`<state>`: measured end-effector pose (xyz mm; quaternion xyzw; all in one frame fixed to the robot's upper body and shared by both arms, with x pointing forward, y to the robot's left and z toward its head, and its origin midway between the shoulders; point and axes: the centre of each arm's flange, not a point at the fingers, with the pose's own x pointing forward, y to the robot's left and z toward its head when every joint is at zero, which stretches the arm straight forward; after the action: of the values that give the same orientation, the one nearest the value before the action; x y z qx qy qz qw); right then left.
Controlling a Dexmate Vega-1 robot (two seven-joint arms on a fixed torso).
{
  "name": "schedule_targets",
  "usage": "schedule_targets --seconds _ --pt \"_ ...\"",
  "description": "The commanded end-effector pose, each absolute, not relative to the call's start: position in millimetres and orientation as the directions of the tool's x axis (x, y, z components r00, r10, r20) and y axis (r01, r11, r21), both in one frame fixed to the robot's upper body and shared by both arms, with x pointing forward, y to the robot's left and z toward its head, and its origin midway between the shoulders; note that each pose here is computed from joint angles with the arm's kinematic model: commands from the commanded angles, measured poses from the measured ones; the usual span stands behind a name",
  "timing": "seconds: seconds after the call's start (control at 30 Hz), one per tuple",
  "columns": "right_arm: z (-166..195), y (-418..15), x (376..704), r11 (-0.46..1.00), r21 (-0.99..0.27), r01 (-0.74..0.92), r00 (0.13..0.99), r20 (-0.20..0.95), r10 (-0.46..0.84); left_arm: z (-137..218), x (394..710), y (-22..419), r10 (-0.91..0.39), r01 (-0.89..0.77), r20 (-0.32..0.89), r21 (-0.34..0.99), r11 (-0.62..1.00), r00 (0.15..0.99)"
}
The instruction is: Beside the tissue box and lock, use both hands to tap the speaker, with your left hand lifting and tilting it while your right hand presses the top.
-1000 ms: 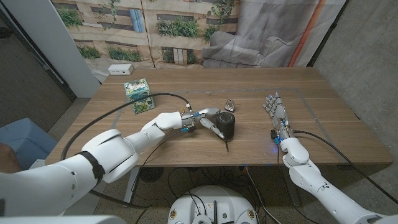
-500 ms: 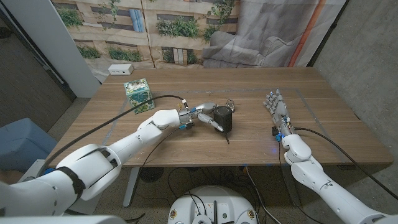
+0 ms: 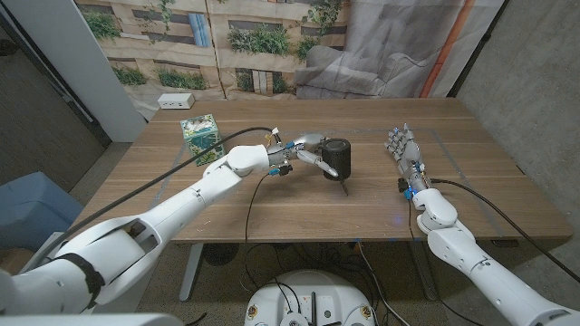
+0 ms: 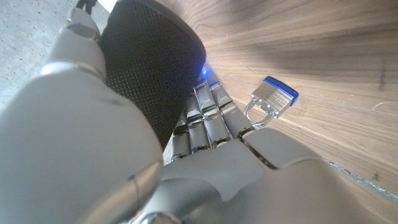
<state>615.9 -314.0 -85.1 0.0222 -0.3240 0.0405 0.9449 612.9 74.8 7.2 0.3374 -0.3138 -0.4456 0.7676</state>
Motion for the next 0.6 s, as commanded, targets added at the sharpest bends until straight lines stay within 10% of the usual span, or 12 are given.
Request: schedule_targets --seconds 0.03,0.6 --pt "-71.3 -315.1 613.6 0.996 -0.007 -0.090 0.784 0.617 0.075 12.4 601.9 74.2 -0.872 0.537 0.175 0.727 0.428 0.458" --pt "-50.9 -317.6 595.1 0.993 -0.119 0.002 0.785 0.615 0.072 -8.2 596.5 76.8 -0.801 0.621 0.258 0.519 0.587 0.541"
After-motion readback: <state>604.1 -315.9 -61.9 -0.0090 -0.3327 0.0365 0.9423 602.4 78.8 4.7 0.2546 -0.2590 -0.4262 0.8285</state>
